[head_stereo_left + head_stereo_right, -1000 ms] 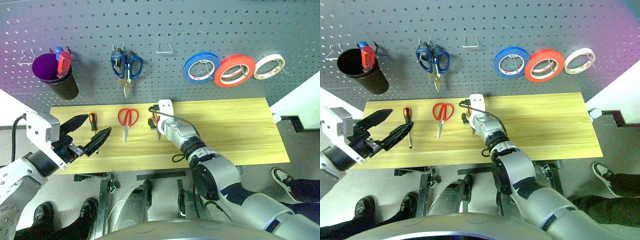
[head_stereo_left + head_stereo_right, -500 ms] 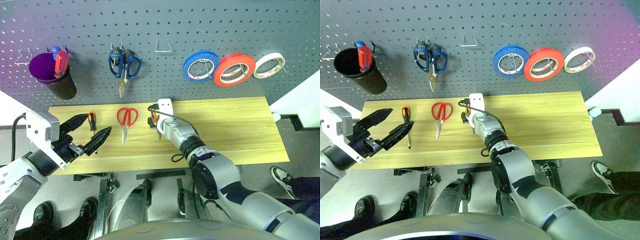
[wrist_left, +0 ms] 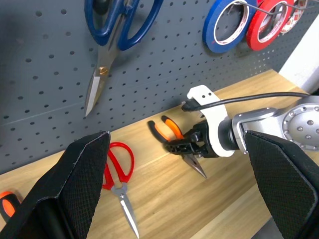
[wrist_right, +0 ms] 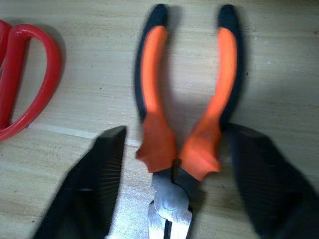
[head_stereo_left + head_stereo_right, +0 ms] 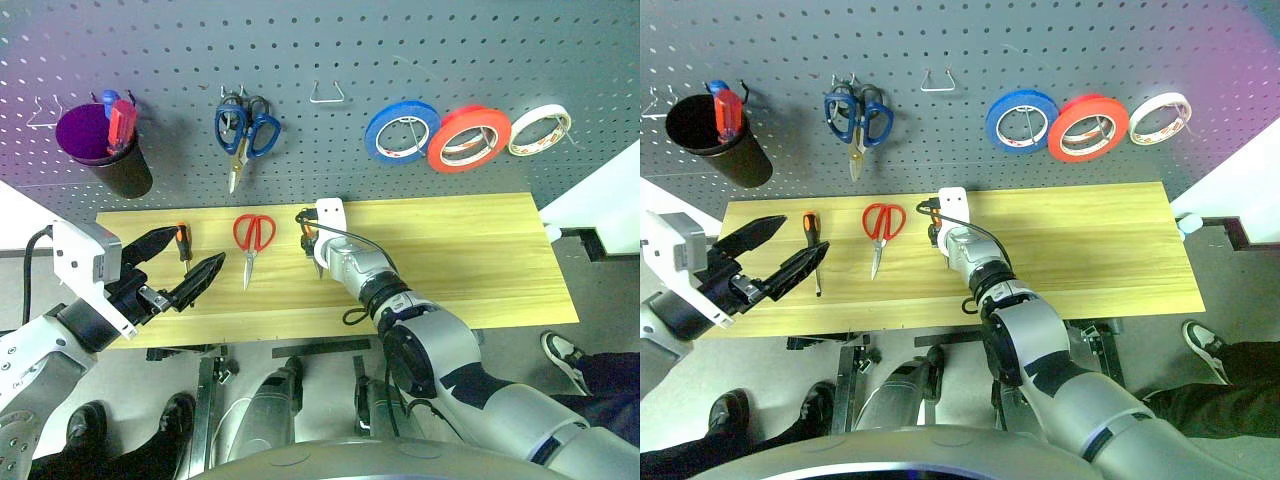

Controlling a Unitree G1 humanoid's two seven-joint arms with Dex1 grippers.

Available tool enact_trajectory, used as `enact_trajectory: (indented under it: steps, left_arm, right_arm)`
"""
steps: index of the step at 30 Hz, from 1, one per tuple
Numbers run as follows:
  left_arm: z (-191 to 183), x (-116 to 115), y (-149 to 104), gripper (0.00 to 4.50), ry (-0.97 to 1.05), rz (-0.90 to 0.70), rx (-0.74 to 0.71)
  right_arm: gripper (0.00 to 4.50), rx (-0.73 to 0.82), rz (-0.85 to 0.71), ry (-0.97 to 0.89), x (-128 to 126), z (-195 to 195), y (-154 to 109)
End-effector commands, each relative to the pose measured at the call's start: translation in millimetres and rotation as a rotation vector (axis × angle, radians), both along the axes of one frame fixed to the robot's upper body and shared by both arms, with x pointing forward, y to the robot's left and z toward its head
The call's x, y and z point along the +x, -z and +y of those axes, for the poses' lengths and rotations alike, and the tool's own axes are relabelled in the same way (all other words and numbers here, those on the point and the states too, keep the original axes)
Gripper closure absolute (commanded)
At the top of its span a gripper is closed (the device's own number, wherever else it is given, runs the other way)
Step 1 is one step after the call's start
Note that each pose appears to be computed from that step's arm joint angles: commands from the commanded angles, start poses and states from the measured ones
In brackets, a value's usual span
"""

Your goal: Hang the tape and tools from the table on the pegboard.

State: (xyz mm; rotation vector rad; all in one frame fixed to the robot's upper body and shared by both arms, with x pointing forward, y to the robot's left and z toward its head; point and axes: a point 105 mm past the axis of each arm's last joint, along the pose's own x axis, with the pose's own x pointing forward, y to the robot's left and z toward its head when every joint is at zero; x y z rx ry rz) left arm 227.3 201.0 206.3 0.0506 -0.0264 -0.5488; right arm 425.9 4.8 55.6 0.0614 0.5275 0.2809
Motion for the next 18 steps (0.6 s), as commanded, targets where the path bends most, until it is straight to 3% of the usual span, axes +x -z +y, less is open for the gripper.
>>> enact_trajectory:
  steps: [1,4,10,18]
  left_arm:
    - [-3.5,-4.9,-7.4,0.00,0.013,-0.036,0.007]
    - [-3.1,-4.6,-7.5,0.00,0.013,-0.035,0.005]
    - [-3.7,-4.4,-7.2,0.00,0.017,-0.032,0.003]
    - [-5.0,-3.9,-5.2,0.00,0.019,-0.028,0.000]
  right_arm:
    - [2.49,0.037,-0.022,-0.049,-5.1,26.6,-10.0]
    - [2.63,0.046,-0.022,-0.054,-5.4,27.7,-10.2]
    - [4.46,0.043,-0.010,-0.047,-6.0,24.2,-5.8]
    - [4.46,-0.031,-0.032,-0.096,-6.4,22.3,-3.5]
